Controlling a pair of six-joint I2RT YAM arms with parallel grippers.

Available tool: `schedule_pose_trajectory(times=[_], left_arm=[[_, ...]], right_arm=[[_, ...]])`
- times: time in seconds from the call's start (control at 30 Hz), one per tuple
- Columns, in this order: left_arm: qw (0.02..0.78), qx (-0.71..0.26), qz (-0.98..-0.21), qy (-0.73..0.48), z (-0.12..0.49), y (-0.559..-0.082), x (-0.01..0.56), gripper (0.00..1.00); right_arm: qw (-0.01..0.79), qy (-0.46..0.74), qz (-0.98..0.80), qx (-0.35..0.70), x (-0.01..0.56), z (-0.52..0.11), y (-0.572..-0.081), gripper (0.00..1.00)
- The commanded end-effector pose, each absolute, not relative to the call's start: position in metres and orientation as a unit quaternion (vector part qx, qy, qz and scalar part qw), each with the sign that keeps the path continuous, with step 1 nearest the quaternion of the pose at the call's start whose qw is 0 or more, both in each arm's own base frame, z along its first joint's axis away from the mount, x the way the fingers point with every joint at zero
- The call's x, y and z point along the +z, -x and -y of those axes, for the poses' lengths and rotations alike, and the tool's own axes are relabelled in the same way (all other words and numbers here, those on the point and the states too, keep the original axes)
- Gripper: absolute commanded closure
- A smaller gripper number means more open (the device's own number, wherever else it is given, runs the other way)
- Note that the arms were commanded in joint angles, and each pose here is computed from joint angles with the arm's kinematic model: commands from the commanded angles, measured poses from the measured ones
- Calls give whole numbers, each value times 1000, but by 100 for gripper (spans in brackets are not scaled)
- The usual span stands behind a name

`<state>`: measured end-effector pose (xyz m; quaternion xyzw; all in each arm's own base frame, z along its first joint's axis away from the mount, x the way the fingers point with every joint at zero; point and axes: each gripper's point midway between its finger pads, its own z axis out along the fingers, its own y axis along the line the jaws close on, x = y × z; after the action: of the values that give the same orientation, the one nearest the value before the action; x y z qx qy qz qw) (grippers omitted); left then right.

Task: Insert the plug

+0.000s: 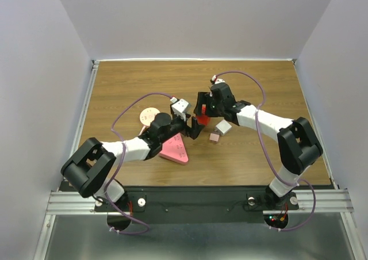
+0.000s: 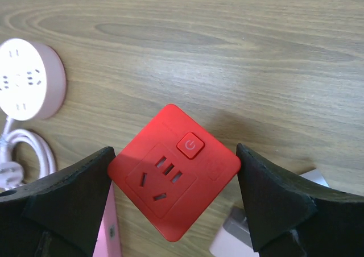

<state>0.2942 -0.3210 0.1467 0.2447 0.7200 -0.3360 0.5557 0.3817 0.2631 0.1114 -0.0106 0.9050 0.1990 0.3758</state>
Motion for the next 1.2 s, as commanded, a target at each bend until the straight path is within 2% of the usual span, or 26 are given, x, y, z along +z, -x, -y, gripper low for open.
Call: schedule_pose_trajectory(times=[0.0,0.23,0.53,1.17], left_arm=[[529,-401,-713,-225,314,-279,159,4],[505,-418,-709,-260,306,-274,145,4],[483,-431,-700,-302,306,-266,138,5],[534,-399,-684,-295,293,-281,164,5]], right_arm=[[433,43,-876,210,137,-270,-395,100],[460,137,-846,232,157,-280,-388,100],[430,273,-781,361,196,-318,-339,100],[341,347,-744,458,212,-331,-280,100]])
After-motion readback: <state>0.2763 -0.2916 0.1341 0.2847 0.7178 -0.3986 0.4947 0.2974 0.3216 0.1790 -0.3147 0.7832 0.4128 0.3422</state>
